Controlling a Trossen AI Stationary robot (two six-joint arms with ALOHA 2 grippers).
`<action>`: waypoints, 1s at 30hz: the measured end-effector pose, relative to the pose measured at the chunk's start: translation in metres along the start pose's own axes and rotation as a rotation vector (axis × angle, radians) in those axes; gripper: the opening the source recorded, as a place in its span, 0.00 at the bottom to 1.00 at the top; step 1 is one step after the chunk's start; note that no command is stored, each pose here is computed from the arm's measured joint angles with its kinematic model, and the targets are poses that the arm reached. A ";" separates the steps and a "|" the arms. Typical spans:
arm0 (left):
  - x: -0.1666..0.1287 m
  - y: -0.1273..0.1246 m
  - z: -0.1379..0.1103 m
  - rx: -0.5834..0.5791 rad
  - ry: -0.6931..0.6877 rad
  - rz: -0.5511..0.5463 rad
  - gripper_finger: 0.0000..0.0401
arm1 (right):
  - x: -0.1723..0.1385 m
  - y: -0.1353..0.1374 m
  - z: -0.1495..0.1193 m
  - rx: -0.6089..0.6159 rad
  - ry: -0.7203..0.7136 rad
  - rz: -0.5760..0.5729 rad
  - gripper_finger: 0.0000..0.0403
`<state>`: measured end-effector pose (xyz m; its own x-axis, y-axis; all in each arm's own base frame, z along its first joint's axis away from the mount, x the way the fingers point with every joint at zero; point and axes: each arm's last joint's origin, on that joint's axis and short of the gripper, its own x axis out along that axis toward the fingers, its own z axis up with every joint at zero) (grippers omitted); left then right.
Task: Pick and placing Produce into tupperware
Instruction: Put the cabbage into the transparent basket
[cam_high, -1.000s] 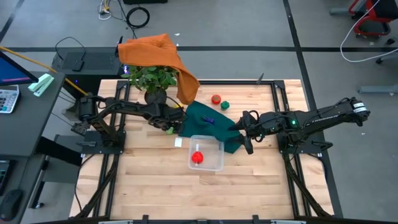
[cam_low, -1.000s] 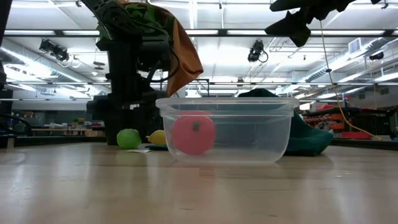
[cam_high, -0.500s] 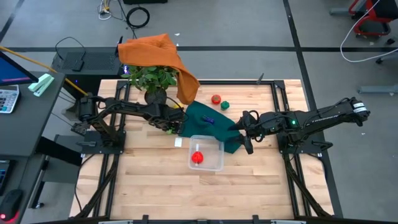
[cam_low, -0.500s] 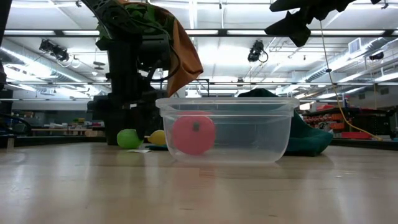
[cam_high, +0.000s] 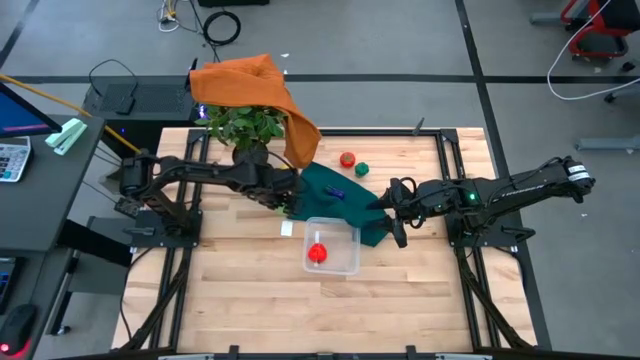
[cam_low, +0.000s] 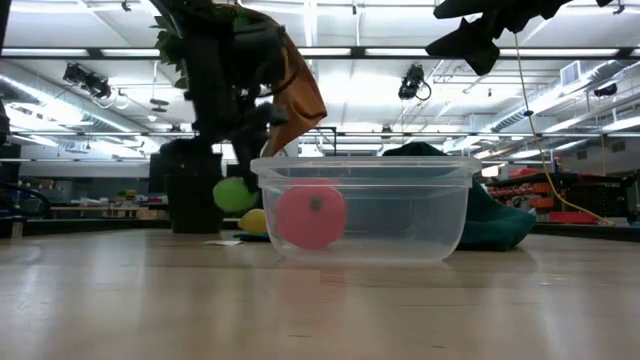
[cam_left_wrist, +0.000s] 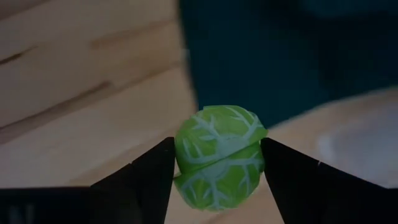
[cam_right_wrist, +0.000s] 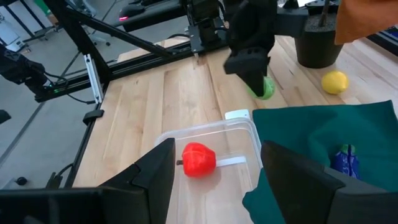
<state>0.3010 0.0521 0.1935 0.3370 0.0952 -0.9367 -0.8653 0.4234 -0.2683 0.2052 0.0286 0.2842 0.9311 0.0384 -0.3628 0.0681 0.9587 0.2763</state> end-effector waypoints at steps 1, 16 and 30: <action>-0.003 -0.004 0.000 0.015 -0.004 -0.015 0.59 | 0.000 0.000 0.000 0.000 0.000 0.000 0.50; -0.047 -0.063 -0.004 0.113 -0.090 -0.255 0.60 | 0.000 0.000 0.000 -0.001 0.003 -0.001 0.50; -0.025 -0.103 -0.042 0.175 -0.094 -0.404 0.59 | 0.000 0.000 -0.001 -0.002 0.008 -0.003 0.50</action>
<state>0.3659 -0.0317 0.2350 0.6743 -0.0311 -0.7378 -0.5842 0.5887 -0.5587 0.2050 0.0285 0.2834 0.9279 0.0379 -0.3708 0.0702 0.9592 0.2737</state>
